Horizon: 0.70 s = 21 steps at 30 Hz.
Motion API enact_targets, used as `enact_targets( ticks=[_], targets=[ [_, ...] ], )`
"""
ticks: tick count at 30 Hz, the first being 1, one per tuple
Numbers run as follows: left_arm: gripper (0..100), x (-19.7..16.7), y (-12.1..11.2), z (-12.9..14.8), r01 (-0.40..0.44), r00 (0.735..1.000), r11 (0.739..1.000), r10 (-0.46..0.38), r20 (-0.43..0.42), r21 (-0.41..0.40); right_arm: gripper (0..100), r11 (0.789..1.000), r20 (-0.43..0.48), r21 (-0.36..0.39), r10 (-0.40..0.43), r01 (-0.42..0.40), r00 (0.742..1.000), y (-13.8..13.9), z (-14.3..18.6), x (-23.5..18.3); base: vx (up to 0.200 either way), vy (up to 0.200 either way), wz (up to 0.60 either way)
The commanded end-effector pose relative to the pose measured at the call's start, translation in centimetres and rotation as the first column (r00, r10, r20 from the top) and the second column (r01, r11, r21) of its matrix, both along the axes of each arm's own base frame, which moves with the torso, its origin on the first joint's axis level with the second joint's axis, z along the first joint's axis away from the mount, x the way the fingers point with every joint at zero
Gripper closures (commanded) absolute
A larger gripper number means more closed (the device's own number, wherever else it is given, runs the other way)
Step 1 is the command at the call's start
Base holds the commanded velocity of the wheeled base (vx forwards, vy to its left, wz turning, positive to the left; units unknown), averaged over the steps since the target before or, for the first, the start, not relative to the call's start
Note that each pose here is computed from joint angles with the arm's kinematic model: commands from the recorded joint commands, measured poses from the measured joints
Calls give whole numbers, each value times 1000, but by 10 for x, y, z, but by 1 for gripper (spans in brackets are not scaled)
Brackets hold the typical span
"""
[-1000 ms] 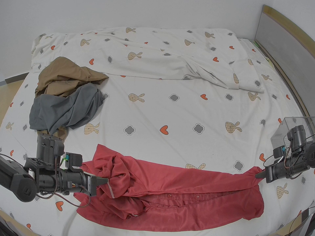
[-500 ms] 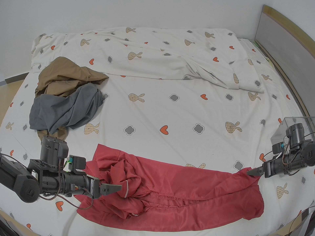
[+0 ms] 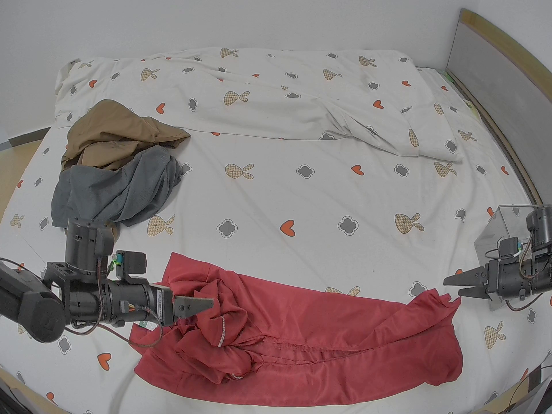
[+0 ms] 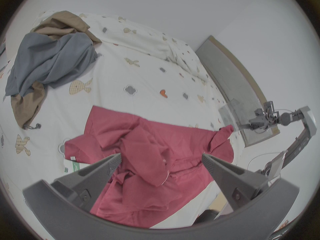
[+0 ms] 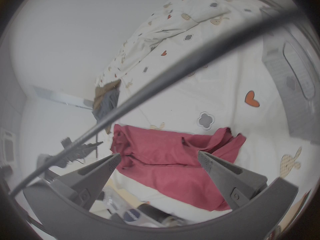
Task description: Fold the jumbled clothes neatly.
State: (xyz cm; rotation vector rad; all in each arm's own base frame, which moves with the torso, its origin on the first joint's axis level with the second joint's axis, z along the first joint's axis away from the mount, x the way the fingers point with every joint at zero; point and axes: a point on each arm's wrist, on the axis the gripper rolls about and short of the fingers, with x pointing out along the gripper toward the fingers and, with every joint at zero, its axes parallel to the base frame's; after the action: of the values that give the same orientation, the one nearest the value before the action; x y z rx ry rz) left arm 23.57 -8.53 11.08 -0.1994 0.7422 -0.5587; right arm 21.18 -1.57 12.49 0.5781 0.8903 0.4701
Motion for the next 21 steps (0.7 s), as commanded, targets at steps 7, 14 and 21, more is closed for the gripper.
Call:
enact_targets(
  ticks=[7, 14, 21],
  targets=[
    [0, 20, -6, 73, -6, 990, 984, 31, 135, -177, 0, 989, -203, 93, -91, 112, 975, -15, 13, 0, 0, 0, 0],
    [0, 25, -9, 95, 81, 997, 953, -77, 28, -290, 0, 966, -347, 164, -132, 199, 929, -16, 21, 42, 0, 0, 0],
    [0, 24, -7, 95, 84, 996, 952, -79, 30, -294, 0, 991, -255, 125, -17, 51, 967, 19, -23, 114, 0, 0, 0]
  ],
)
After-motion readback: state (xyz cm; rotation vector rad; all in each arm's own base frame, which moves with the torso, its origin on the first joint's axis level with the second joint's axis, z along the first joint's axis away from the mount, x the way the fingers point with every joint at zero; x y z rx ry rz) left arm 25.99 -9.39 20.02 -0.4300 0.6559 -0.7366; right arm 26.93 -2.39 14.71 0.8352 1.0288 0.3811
